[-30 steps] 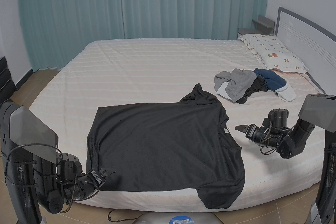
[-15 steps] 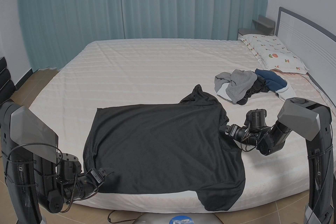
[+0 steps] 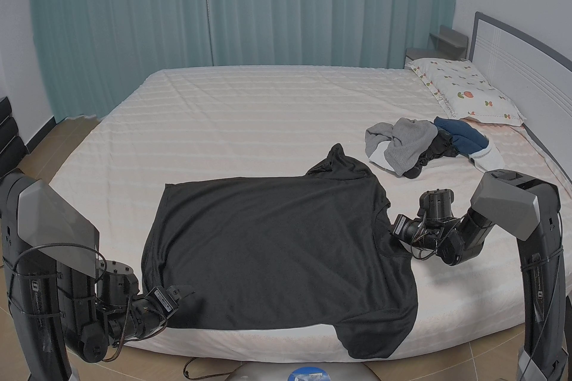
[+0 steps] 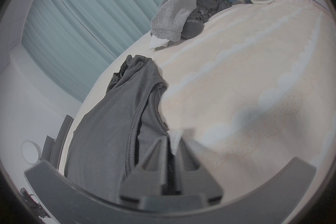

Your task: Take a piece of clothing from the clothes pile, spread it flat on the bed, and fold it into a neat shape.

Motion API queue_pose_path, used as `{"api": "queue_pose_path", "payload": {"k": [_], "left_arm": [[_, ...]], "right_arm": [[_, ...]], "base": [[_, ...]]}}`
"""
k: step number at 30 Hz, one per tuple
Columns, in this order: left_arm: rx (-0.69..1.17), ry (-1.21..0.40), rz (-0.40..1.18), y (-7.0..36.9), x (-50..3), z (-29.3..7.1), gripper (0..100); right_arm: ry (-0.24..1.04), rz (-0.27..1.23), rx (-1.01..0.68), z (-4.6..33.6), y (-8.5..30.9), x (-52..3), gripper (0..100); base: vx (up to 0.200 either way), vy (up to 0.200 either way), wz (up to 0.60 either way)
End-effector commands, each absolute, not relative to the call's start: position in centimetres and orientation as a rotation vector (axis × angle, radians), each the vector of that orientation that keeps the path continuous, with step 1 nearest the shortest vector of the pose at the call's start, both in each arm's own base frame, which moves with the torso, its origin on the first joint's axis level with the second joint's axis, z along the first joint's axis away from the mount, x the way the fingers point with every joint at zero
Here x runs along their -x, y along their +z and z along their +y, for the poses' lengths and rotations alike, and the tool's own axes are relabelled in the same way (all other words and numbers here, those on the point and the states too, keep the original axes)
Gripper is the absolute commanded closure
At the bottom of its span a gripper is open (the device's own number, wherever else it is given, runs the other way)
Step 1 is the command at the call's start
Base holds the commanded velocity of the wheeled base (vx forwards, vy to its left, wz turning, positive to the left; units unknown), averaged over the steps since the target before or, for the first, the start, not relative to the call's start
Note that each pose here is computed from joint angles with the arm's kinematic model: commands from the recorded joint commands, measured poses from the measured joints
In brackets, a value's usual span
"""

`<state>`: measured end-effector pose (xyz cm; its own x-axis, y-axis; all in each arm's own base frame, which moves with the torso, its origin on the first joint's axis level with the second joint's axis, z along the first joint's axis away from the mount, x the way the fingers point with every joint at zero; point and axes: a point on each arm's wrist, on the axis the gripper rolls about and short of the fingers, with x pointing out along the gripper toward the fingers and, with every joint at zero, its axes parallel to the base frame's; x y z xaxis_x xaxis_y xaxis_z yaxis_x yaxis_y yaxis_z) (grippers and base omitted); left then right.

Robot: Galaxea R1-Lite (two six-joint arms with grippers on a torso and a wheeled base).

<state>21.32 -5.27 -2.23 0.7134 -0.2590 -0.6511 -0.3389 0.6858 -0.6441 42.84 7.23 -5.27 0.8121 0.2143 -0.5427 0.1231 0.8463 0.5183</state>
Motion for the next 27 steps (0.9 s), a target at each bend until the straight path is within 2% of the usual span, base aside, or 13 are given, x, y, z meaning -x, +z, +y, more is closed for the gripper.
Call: {"api": "queue_pose_path", "payload": {"k": [1,27], "left_arm": [[0.835,0.058,0.813,-2.3,-20.9,-5.2,0],[0.835,0.058,0.813,-2.3,-20.9,-5.2,0]], "right_arm": [[0.036,0.619,-0.576,6.4,-5.0,-42.9,100],[-0.016,0.599,-0.585,3.9,-3.6,-42.2,100]], "base": [[0.000,0.000,0.00],[0.000,0.000,0.00]]}}
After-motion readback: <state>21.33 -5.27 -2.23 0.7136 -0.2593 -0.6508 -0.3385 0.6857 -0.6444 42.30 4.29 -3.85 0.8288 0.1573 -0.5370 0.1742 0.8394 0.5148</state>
